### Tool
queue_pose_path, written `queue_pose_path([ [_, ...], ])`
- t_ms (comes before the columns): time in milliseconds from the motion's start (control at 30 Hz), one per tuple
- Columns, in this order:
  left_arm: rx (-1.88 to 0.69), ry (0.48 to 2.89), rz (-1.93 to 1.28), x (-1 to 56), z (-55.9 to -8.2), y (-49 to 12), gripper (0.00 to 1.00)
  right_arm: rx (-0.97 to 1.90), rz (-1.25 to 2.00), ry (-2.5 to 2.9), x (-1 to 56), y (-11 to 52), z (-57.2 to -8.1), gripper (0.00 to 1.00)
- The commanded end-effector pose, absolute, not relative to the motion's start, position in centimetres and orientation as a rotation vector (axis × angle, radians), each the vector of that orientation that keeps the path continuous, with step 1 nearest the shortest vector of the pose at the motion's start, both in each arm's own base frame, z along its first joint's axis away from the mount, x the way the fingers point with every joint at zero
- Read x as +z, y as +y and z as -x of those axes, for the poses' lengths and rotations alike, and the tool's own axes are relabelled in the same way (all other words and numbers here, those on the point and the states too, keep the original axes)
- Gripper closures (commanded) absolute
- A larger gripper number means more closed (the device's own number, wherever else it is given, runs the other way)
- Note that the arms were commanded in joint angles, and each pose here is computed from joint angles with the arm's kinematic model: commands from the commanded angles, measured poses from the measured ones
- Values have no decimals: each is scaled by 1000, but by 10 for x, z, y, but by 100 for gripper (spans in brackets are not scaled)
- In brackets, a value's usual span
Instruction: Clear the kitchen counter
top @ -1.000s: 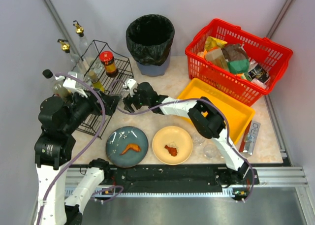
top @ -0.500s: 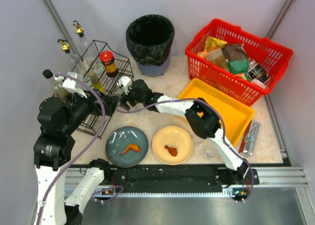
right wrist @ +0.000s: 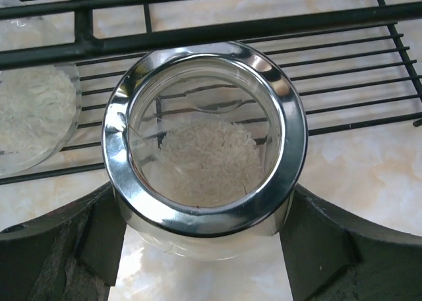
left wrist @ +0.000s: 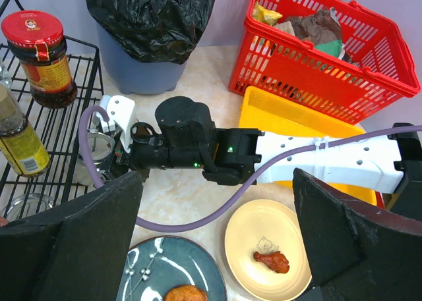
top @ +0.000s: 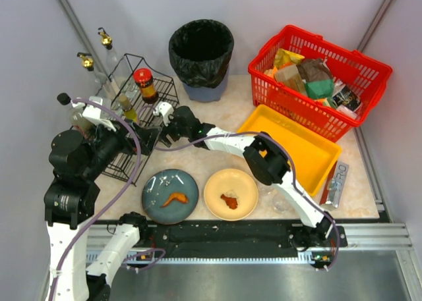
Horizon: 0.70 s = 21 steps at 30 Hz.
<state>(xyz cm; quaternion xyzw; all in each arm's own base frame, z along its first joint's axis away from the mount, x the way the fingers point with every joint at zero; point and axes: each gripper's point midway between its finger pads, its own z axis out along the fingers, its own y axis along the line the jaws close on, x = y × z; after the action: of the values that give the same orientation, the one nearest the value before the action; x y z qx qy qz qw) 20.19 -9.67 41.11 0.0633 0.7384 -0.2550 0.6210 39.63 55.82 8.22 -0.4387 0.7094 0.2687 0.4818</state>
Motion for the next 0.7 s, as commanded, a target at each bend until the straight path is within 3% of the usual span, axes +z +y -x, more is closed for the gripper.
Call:
queue_pose_path([
  [0, -571, 1650, -158, 426, -201, -95, 1, 674, 1020, 1567, 131, 582, -408, 61],
  [300, -579, 1657, -158, 423, -204, -97, 1, 678, 1006, 1548, 131, 594, -418, 57],
  [667, -587, 1647, -161, 426, -202, -98, 1, 717, 954, 1550, 136, 605, -424, 40],
])
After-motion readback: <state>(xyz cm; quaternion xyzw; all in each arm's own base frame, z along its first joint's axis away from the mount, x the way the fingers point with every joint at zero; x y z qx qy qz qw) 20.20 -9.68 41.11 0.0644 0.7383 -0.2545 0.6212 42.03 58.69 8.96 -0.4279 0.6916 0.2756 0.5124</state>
